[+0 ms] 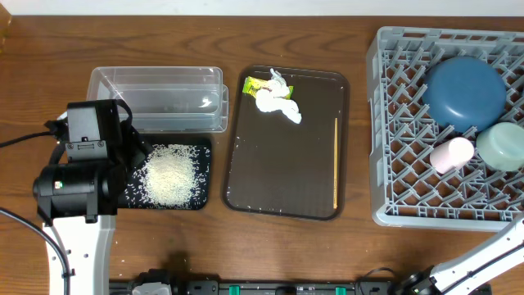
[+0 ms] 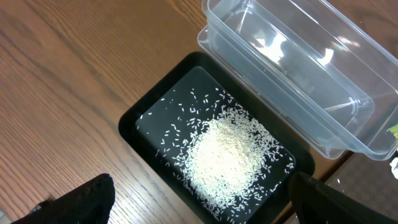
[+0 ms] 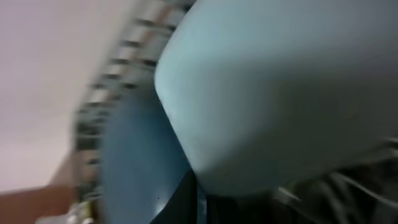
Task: Sort waste into correct bins and load items into the dishwasher rack
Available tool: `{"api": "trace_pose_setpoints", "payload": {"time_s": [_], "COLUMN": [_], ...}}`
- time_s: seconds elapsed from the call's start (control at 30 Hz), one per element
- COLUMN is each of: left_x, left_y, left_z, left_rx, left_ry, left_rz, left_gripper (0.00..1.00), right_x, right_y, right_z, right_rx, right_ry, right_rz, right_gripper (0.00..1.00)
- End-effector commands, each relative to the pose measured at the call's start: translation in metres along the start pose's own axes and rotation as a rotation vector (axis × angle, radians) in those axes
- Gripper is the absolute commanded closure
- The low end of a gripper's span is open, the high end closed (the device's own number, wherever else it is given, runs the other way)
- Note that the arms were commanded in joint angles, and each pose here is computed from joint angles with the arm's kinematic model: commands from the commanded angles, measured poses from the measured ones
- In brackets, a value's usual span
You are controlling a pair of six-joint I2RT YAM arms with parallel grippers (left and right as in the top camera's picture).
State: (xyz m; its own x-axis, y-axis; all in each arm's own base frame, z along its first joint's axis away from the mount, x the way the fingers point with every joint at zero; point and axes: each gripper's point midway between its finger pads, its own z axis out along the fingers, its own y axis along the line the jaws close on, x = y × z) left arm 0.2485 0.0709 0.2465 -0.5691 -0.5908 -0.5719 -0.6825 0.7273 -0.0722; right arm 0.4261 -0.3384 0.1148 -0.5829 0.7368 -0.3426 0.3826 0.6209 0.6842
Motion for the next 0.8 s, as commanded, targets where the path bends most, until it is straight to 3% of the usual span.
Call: {"api": "trace_pose_setpoints", "payload": {"time_s": [0.0,0.1,0.43,0.6,0.77], "left_x": [-0.005,-0.005,-0.005,-0.005,-0.005], "left_y": [0.004,0.004,0.004,0.004,0.004], "left_z": [-0.001,-0.002,-0.001,-0.001,-0.001], "left_rx": [-0.02,-0.02,-0.02,-0.02,-0.02], "left_ry": [-0.015,-0.016,-0.016,-0.016,-0.016], "left_rz": [-0.003,-0.003,-0.003,-0.003,-0.003], "left_gripper": [0.09,0.09,0.09,0.09,0.09], "right_x": [-0.013,-0.017,-0.03,-0.039,-0.052], "right_y": [-0.009,0.0,0.074,0.052,0.028], "right_z": [-0.039,-0.056,-0.114,-0.126,-0.105], "right_rx": [0.249,0.287,0.282,0.488,0.606], "right_ry": [-0.069,-0.1,-0.233,-0.295,-0.314], "right_rz": [0.014,0.029,-0.079,-0.037,-0.057], "right_gripper": [0.88,0.82,0.78,0.85,0.9]}}
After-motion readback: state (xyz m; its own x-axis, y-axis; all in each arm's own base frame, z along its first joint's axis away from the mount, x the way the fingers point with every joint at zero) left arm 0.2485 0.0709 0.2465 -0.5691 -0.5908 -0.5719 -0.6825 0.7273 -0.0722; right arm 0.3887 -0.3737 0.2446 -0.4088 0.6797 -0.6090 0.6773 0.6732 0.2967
